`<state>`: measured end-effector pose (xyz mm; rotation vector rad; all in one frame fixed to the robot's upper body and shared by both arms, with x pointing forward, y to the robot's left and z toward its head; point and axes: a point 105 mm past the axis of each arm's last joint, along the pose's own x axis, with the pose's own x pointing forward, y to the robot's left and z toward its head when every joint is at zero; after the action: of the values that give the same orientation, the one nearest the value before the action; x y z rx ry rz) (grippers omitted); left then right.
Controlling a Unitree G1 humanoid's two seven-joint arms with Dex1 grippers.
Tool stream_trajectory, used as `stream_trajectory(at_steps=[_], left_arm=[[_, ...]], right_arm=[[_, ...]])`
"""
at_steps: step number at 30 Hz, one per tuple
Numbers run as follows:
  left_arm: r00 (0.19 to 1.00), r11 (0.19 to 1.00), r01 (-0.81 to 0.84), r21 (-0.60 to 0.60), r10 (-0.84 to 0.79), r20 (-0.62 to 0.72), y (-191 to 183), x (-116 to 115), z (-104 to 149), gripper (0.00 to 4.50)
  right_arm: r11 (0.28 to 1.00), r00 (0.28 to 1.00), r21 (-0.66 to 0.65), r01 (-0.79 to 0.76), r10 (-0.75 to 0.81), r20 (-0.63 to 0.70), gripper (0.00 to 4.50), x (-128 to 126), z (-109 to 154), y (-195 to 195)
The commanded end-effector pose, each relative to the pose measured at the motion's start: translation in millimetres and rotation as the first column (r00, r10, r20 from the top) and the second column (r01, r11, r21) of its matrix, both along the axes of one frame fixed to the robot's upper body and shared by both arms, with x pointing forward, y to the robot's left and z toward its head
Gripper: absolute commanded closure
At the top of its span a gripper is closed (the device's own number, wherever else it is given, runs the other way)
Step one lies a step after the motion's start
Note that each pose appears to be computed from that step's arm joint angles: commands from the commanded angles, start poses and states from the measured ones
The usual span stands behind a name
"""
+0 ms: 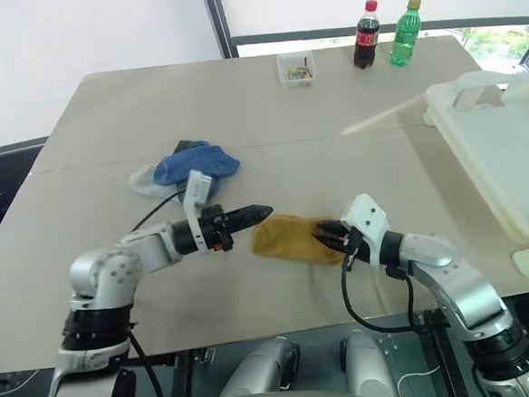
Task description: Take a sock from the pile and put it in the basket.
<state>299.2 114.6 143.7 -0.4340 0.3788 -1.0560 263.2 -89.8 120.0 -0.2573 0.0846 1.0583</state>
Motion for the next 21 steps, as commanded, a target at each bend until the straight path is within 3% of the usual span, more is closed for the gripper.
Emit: stream_trajectory(at_steps=[1,2,3,5,9,10,16,21], left_arm=[[0.996,0.995,-0.094,0.040,0.094,0.001,25.6,9.9,4.2,2.51],[0.993,0.991,-0.119,0.060,0.120,-0.017,31.0,13.4,-0.9,2.10],[0.991,0.988,-0.129,0.083,0.131,-0.024,33.8,15.3,-4.8,1.75],[0.988,0.985,-0.144,0.099,0.149,-0.046,37.3,19.2,-10.8,1.75],[0.985,0.981,-0.151,0.118,0.159,-0.062,39.4,21.7,-18.9,1.75],[0.986,0.982,-0.146,0.123,0.154,-0.058,38.7,21.3,-19.7,1.75],[0.992,0.985,-0.100,0.142,0.111,-0.067,39.4,15.2,-22.6,1.75],[0.974,0.995,-0.029,0.096,0.050,-0.220,35.3,4.6,-28.9,1.75]], right_arm=[[1.000,0.994,0.001,0.015,-0.015,0.112,1.97,0.5,16.9,-2.6],[1.000,0.993,0.002,0.019,-0.019,0.117,1.56,1.1,15.9,-2.8],[1.000,0.994,-0.010,0.003,-0.002,0.105,1.84,-1.0,10.7,-1.9],[1.000,0.996,-0.022,-0.022,0.024,0.088,2.08,-3.6,2.9,0.8],[0.998,0.996,-0.055,-0.038,0.042,0.078,4.07,-2.5,-9.5,1.1],[0.997,0.996,-0.065,-0.038,0.043,0.074,4.37,-1.8,-13.2,0.1],[0.992,0.998,-0.120,-0.030,0.036,0.049,4.37,2.8,-33.2,-8.4],[0.989,0.999,-0.148,-0.032,0.038,0.036,4.37,5.0,-44.1,-10.8]])
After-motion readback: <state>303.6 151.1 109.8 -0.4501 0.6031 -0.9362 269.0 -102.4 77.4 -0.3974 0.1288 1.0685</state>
